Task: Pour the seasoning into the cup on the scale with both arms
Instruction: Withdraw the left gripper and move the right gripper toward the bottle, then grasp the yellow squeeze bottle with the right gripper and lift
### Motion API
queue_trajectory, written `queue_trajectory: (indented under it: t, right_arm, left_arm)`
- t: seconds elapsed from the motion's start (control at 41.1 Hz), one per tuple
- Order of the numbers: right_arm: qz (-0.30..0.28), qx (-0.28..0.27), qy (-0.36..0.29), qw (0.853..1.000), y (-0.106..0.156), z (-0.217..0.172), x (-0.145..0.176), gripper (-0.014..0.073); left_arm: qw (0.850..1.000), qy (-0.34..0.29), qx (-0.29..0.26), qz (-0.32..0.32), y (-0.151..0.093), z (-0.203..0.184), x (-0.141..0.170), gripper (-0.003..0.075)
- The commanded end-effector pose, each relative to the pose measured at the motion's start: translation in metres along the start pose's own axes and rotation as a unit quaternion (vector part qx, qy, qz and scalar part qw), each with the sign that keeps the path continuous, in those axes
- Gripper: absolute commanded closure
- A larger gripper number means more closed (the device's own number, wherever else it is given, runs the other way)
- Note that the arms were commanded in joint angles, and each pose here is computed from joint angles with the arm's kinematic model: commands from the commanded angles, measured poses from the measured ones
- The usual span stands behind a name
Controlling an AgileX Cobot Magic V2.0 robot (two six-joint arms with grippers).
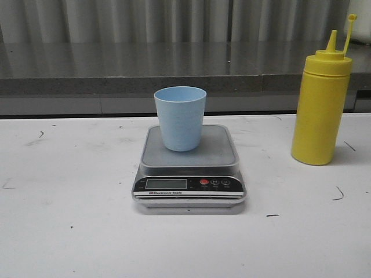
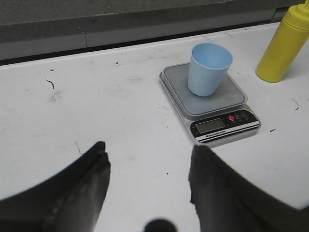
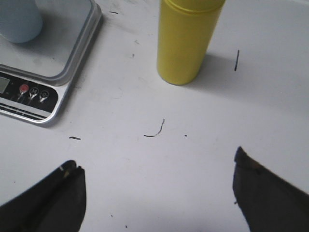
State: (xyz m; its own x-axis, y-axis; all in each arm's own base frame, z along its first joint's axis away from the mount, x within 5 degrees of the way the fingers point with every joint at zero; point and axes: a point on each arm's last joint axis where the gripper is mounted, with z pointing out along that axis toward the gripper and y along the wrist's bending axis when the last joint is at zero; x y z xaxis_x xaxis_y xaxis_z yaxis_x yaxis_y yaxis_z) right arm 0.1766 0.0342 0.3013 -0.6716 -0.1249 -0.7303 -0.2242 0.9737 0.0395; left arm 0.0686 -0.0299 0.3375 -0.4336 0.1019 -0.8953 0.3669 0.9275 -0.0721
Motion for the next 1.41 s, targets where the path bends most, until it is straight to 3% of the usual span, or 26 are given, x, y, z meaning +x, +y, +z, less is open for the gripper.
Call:
queue_trajectory:
  t: [0.0,0.414,0.876,1.386]
  right_arm:
    - [0.015,-0.006,-0.063,0.998,0.001,0.004,-0.018,-0.0051]
    - [0.03,0.037,-0.195,0.98,-0.005,0.069,0.024,-0.0051]
    - [0.036,0.084,-0.306,0.948,-0.014,0.134,0.02,-0.0051]
    - [0.046,0.093,-0.32,0.942,-0.018,0.2,-0.009,-0.0051]
  left_arm:
    - [0.999,-0.049,0.007,-0.007,-0.002,-0.005,-0.014,0.0355]
    - [0.999,-0.049,0.007,-0.007,-0.002,-0.005,-0.014,0.0355]
    - [0.999,-0.049,0.007,-0.007,-0.002,-0.005,-0.014,0.0355]
    - [0.999,-0.049,0.007,-0.007,-0.002,-0.005,-0.014,0.0355]
